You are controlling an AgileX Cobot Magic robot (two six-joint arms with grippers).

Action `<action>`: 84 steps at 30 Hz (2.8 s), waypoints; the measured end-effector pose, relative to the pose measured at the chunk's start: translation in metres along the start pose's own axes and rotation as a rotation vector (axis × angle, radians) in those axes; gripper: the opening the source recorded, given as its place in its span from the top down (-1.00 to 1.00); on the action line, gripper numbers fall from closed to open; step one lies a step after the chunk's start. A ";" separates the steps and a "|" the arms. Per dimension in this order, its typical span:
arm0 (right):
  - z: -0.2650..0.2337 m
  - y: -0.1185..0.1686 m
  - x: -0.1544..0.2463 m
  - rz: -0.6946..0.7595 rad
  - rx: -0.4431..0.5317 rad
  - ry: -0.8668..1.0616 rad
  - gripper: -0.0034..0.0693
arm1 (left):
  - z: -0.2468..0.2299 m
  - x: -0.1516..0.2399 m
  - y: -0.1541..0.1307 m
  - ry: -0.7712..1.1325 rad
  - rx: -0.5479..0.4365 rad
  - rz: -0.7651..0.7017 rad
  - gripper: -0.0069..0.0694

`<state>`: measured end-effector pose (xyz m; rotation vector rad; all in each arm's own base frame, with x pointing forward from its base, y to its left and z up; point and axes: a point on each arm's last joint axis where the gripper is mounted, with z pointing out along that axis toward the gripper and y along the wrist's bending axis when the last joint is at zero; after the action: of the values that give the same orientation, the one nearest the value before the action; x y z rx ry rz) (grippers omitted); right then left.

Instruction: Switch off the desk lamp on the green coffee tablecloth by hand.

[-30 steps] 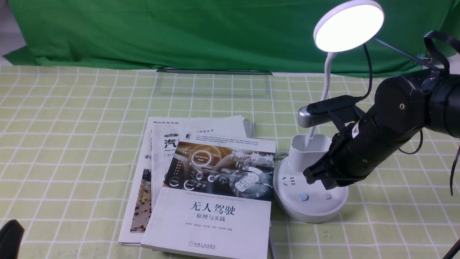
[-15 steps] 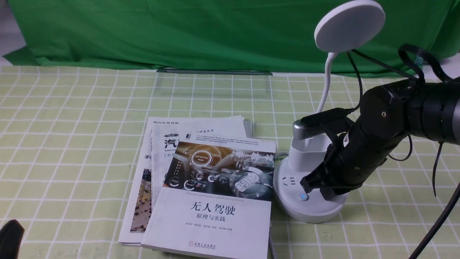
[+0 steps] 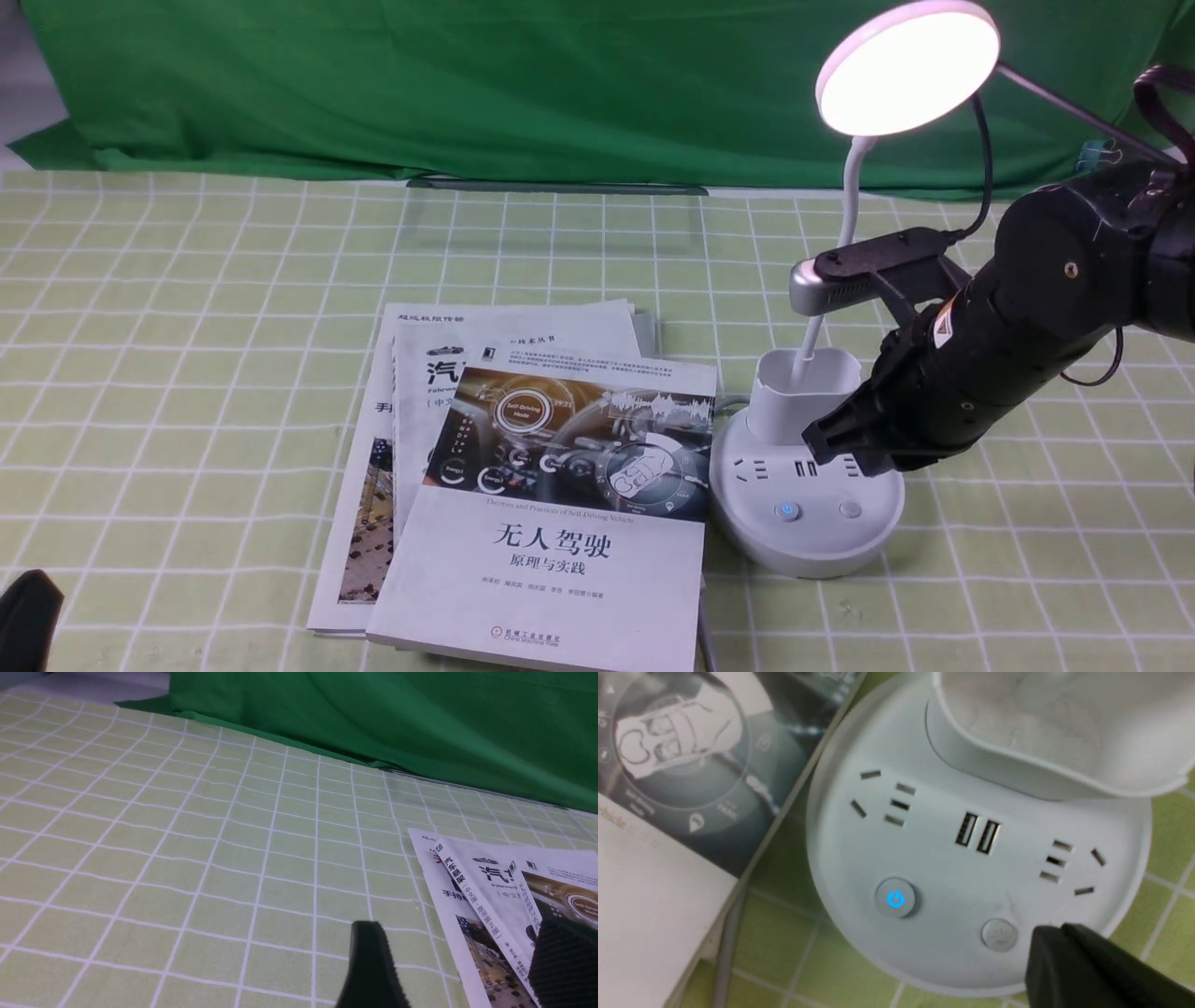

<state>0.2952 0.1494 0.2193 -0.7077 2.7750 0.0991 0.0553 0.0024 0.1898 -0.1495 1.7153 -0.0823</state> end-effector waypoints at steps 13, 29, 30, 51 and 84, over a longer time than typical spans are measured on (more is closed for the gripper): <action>0.000 0.000 0.000 0.005 -0.001 0.000 0.78 | 0.000 0.000 0.000 0.000 0.000 0.000 -0.26; 0.015 0.000 0.001 0.009 -0.004 0.047 0.78 | 0.000 0.000 0.000 0.000 0.000 0.000 -0.26; 0.019 0.000 0.001 0.011 -0.006 0.058 0.78 | 0.000 0.000 0.000 0.000 0.000 0.000 -0.26; 0.025 0.001 0.000 0.019 -0.014 0.068 0.78 | 0.000 0.000 0.000 0.000 0.000 0.000 -0.26; -0.068 0.004 0.073 0.019 -0.015 -0.054 0.78 | 0.000 0.000 0.000 0.000 0.000 0.000 -0.26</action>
<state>0.2145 0.1104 0.2638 -0.6729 2.7321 0.1411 0.0553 0.0024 0.1898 -0.1495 1.7153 -0.0823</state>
